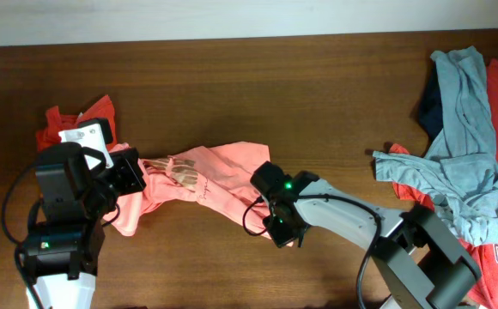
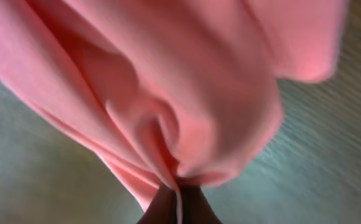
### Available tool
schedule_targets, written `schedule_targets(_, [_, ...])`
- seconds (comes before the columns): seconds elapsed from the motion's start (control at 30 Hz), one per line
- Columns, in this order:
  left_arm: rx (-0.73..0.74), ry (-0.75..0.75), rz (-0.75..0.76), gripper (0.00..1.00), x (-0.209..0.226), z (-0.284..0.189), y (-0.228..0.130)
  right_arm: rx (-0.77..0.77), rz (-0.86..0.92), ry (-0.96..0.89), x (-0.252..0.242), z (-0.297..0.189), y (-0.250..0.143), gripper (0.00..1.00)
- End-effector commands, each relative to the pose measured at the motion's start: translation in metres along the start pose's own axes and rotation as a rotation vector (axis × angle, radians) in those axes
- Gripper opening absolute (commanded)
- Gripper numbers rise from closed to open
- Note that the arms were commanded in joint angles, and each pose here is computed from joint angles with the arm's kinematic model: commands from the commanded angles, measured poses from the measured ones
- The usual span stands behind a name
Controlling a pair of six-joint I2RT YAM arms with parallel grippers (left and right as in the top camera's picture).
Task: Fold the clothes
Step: 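Release the right gripper and regrasp the shirt's middle edge, then lift and stretch the pink shirt between both grippers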
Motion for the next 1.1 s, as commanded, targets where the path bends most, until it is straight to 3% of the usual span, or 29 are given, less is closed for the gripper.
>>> schedule_targets(0.0, [-0.015, 0.005, 0.021, 0.00, 0.000, -0.001, 0.003, -0.196, 0.067, -0.132, -0.028, -0.075, 0.027, 0.04])
schedule_targets(0.1, [-0.019, 0.003, 0.044, 0.00, -0.001, -0.003, 0.003, -0.340, 0.146, -0.275, -0.059, -0.153, 0.028, 0.04])
schedule_targets(0.13, [-0.022, 0.002, 0.059, 0.00, -0.001, -0.004, 0.004, -0.443, 0.170, -0.321, -0.075, -0.205, 0.024, 0.04])
schedule_targets(0.33, [-0.067, 0.030, 0.167, 0.00, 0.000, -0.017, 0.006, -0.571, 0.311, -0.386, -0.114, -0.289, -0.011, 0.04])
schedule_targets(0.5, [-0.195, 0.172, 0.178, 0.00, 0.015, -0.042, 0.017, -0.523, 0.449, -0.412, -0.143, -0.305, -0.048, 0.04])
schedule_targets(0.9, [-0.452, 0.047, 0.214, 0.00, -0.017, -0.112, 0.038, -0.539, 0.532, -0.427, -0.138, -0.323, -0.096, 0.04])
schedule_targets(1.07, [-0.479, 0.004, 0.225, 0.00, -0.025, -0.125, 0.036, -0.535, 0.531, -0.426, -0.130, -0.325, -0.110, 0.04])
Point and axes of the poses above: each gripper's point midway between its finger pads, its own z axis out along the fingers, its own x axis along the line the jaws close on, y = z × x, the point moved 4 cm from there along -z, back along the fingers, and after that the axes turned 13 degrees about -z, right-handed, at the moved point
